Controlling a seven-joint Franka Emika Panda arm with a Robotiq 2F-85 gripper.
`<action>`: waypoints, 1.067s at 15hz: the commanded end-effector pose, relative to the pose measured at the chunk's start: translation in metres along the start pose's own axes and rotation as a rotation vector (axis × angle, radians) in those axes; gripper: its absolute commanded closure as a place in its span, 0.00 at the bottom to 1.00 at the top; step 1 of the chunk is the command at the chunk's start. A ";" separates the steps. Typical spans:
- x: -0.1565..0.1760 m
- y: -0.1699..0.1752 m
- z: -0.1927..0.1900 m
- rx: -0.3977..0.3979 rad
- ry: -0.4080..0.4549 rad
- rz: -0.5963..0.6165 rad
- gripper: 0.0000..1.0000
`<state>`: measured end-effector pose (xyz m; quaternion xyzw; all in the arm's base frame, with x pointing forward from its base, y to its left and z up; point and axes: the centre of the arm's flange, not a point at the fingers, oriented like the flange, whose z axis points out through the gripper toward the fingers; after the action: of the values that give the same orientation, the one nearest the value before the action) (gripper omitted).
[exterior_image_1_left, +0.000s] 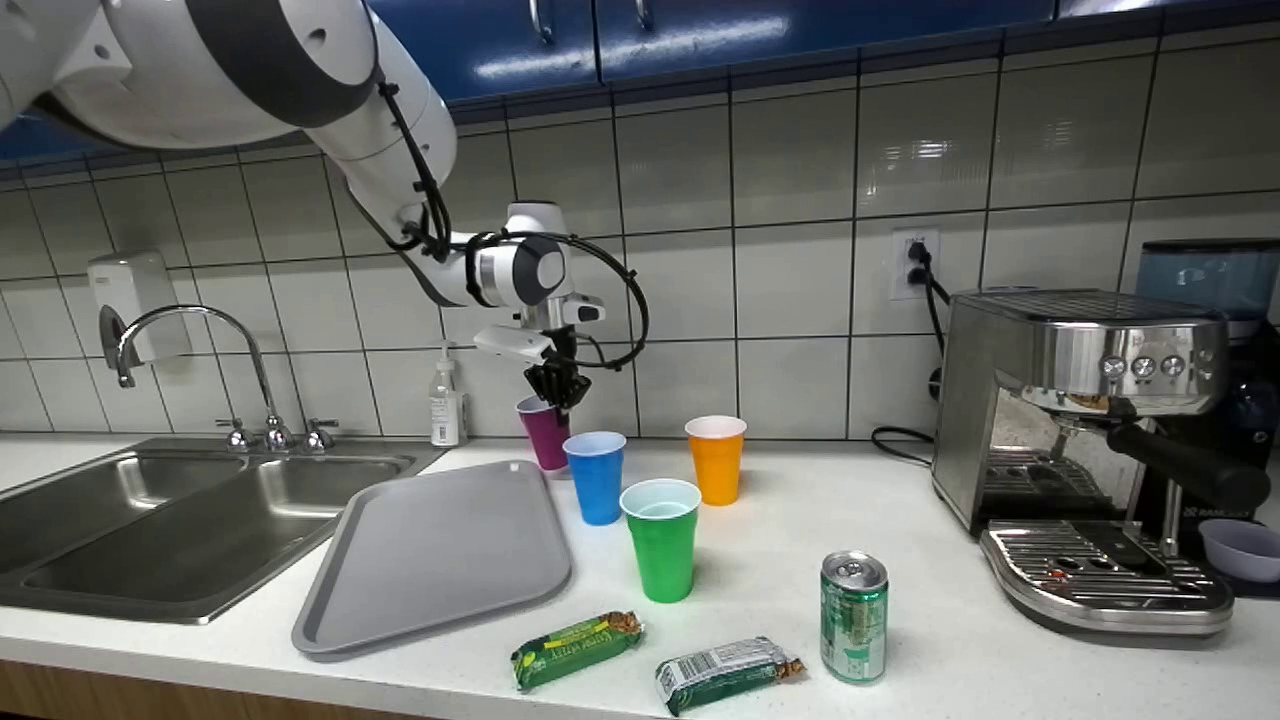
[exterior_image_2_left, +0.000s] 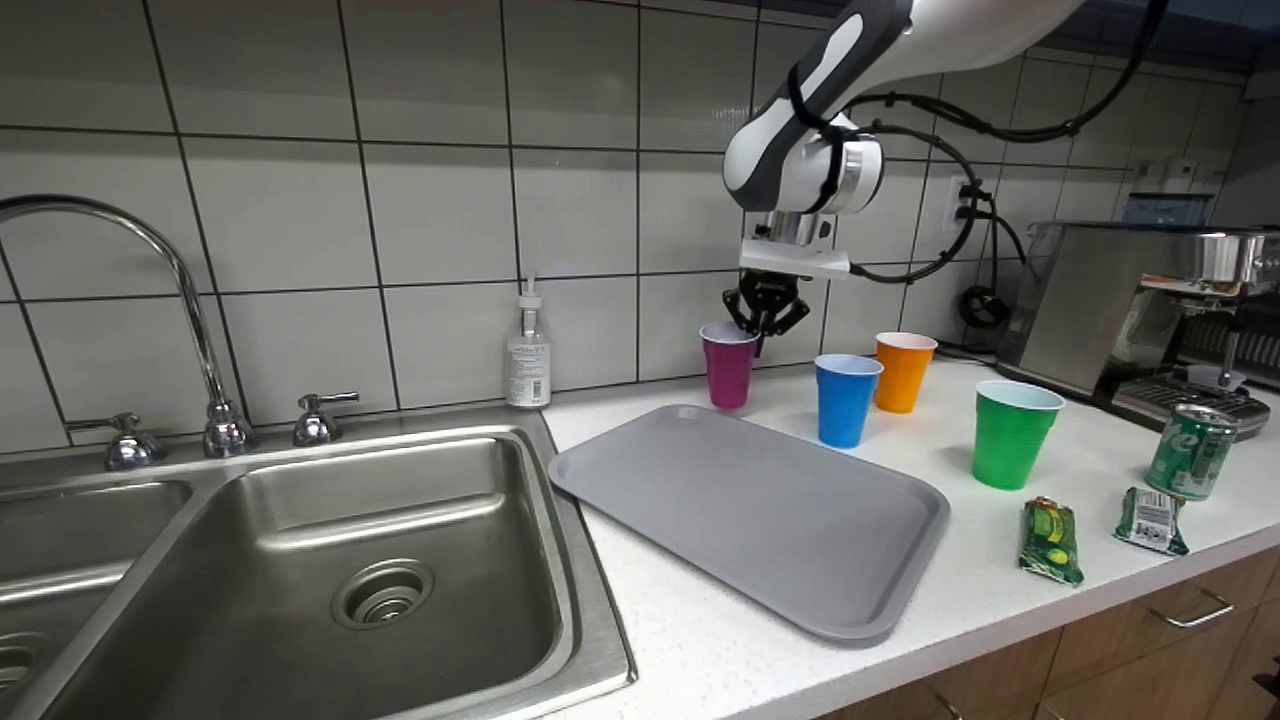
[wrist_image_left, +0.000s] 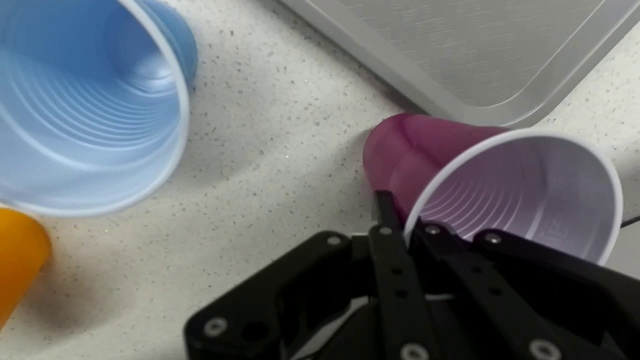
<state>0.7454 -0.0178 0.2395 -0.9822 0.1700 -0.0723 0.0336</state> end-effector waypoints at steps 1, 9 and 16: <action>0.024 0.004 0.005 0.001 -0.029 0.007 0.99; 0.039 0.012 0.016 -0.009 -0.044 0.024 0.99; 0.045 0.013 0.020 -0.012 -0.052 0.024 0.72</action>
<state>0.7692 -0.0391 0.2217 -0.9818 0.1804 -0.0527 0.0268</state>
